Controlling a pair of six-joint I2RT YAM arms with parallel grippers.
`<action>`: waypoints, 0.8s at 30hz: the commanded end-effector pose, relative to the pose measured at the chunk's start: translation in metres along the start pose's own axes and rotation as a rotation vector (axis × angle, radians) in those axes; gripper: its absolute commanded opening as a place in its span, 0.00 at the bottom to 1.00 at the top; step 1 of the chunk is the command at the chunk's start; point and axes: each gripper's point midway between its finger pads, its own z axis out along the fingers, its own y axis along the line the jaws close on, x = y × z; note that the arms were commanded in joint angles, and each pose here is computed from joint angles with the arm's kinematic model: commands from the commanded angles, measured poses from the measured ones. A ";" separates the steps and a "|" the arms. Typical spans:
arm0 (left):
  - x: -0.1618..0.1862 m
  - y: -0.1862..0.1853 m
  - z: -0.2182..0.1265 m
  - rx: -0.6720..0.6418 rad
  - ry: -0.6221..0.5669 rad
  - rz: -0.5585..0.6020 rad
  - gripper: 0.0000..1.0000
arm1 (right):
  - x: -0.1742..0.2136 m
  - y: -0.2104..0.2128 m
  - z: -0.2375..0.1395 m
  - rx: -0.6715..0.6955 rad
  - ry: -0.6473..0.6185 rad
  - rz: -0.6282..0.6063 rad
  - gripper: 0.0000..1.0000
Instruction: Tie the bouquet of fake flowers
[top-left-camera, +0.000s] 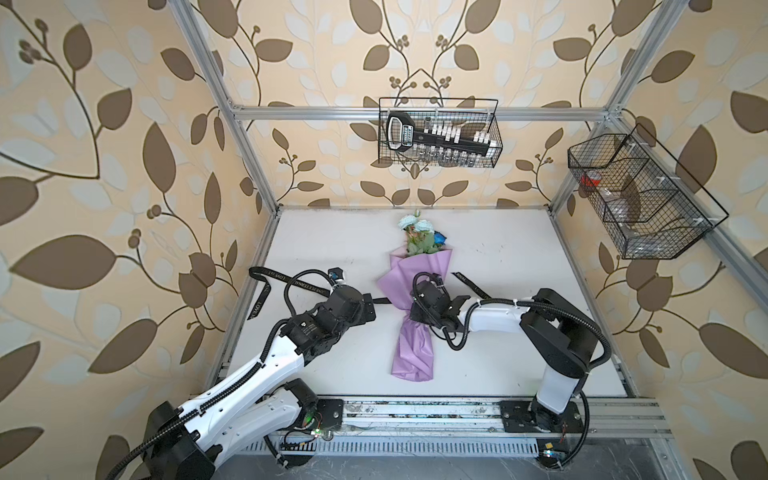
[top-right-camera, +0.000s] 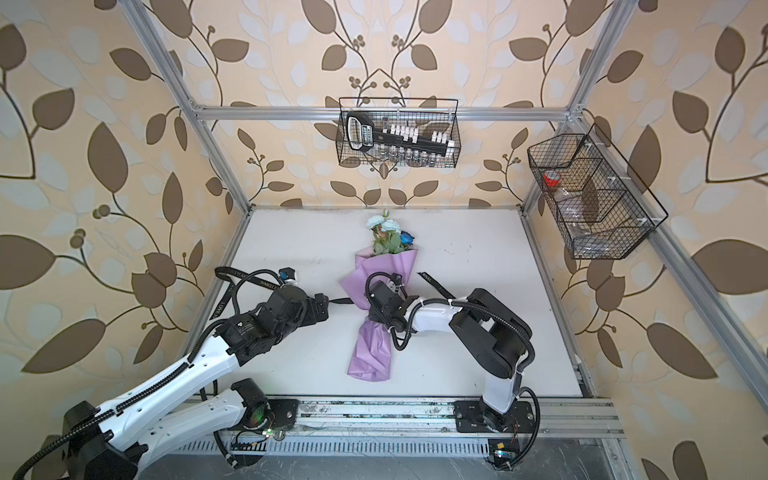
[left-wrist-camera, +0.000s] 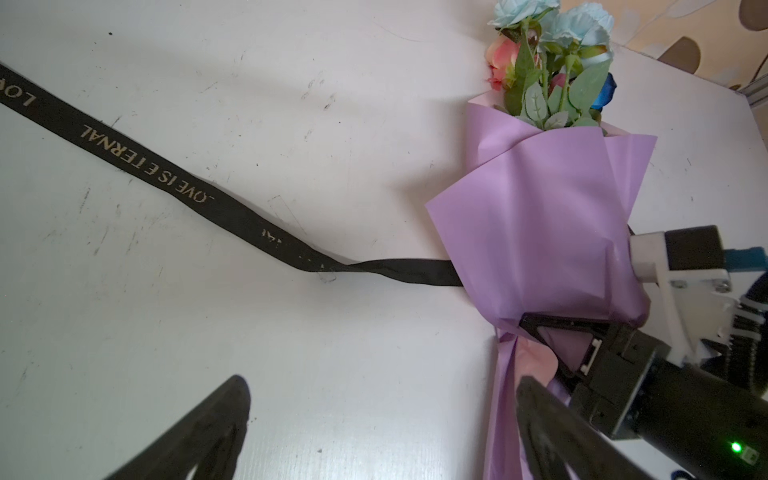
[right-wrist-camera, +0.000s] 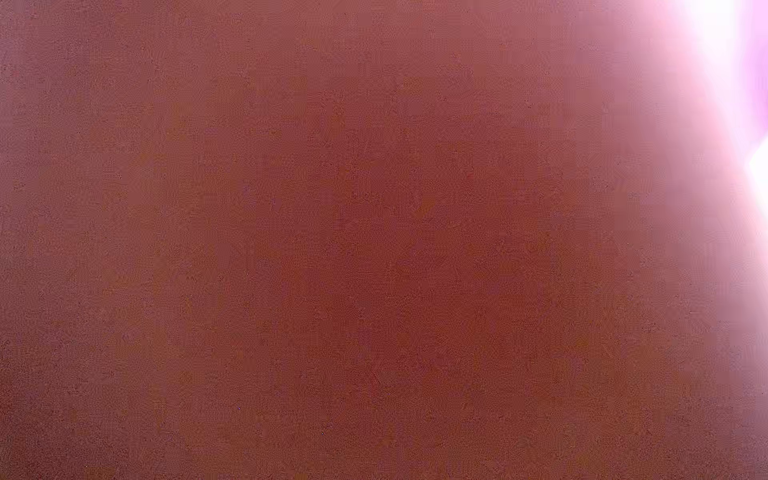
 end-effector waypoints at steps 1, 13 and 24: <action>-0.018 0.000 0.000 -0.023 -0.057 -0.029 0.99 | 0.029 -0.088 0.003 0.259 0.149 -0.131 0.00; -0.061 0.066 0.032 -0.224 -0.071 -0.264 0.99 | -0.004 -0.142 -0.015 0.380 0.158 -0.230 0.00; -0.095 0.175 0.079 -0.351 -0.017 -0.639 0.94 | -0.010 -0.128 -0.015 0.328 0.174 -0.206 0.00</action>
